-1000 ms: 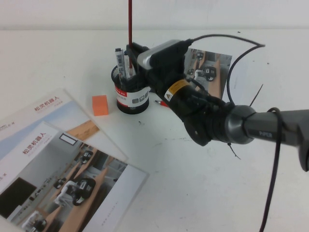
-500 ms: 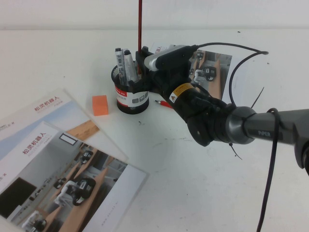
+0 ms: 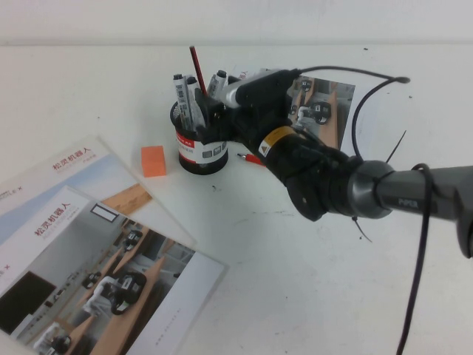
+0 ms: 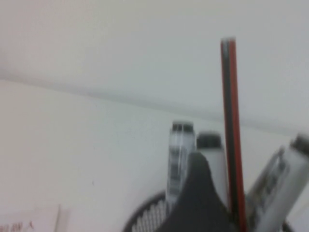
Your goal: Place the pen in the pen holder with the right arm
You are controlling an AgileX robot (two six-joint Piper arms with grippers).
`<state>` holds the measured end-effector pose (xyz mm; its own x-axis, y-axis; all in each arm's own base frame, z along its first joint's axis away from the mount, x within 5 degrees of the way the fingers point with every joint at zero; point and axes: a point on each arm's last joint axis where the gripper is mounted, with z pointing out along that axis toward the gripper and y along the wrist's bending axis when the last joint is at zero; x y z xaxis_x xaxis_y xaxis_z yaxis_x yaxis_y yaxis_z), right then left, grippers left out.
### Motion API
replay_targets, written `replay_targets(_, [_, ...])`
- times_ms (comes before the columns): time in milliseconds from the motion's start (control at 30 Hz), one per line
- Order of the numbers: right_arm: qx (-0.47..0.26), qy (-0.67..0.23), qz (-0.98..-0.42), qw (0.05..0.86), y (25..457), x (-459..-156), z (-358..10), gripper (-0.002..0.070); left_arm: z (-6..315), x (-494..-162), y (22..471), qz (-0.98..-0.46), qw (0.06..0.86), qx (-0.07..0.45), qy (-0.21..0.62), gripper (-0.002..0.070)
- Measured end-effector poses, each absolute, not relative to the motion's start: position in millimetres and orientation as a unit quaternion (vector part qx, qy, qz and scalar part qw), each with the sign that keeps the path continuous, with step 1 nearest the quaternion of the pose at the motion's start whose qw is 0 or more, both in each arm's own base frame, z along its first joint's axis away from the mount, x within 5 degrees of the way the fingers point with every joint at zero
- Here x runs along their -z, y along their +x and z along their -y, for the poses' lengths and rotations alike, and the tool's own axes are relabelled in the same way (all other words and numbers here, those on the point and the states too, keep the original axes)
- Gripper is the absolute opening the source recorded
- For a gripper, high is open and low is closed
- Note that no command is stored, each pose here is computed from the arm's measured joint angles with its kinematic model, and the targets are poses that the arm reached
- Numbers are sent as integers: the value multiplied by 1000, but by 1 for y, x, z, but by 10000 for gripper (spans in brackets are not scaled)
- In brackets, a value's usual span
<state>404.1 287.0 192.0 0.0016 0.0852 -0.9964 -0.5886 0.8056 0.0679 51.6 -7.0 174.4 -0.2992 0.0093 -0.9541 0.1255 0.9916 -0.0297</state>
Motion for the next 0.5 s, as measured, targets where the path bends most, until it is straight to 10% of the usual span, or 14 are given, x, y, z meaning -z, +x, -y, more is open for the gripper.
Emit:
replay_targets(200, [-250, -186, -649, 694, 395, -244, -280, 373, 7, -174, 52, -804, 590, 49, 42, -1])
replay_targets(500, [-272, -165, -624, 714, 337, -337, -238, 8, 7, -174, 52, -804, 590, 49, 42, -1])
